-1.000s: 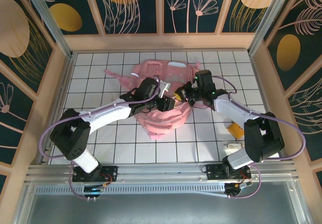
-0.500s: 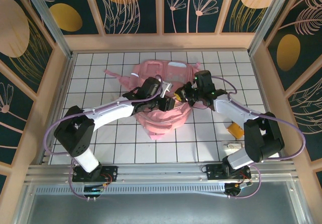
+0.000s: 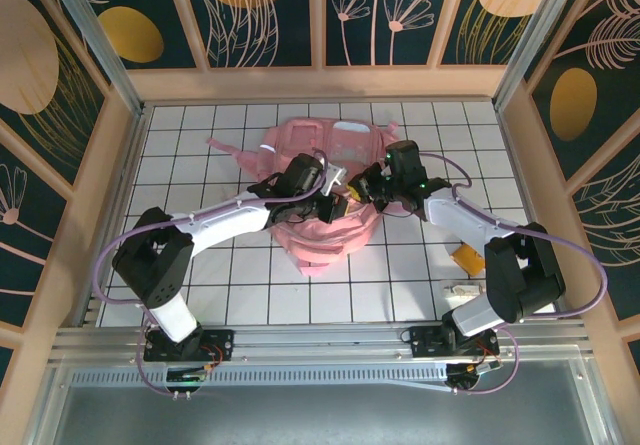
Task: Pack books, pencil case, and school supplies into a backpack
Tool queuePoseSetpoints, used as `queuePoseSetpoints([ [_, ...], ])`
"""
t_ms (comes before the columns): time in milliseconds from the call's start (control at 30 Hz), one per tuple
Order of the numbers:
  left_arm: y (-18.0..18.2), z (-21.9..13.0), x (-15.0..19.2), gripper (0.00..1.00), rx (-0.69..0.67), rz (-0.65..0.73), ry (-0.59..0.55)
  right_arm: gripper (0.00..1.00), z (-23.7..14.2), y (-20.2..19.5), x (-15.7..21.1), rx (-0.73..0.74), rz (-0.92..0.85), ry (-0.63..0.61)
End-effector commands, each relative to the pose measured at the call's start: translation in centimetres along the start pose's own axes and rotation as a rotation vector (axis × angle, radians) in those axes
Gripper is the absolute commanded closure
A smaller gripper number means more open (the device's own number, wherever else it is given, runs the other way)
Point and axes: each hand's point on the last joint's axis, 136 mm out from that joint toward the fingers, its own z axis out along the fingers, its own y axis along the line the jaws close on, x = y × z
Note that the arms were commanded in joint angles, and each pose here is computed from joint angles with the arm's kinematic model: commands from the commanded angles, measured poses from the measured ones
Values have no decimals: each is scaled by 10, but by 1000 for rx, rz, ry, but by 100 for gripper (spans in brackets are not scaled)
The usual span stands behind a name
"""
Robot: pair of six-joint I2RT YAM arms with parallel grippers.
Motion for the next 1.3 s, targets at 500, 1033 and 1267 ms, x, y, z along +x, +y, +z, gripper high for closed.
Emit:
queuePoseSetpoints([
  [500,163,-126,39,100,-621,276,-174,100,-33,25,-34,-84,-299,74],
  [1033,194,-109,-10,50,-359,533,-143,100,-28,50,-16,-200,-258,239],
  [1267,133,-139,-25,23,-276,1012,-231,100,-27,62,-20,-193,-222,236],
])
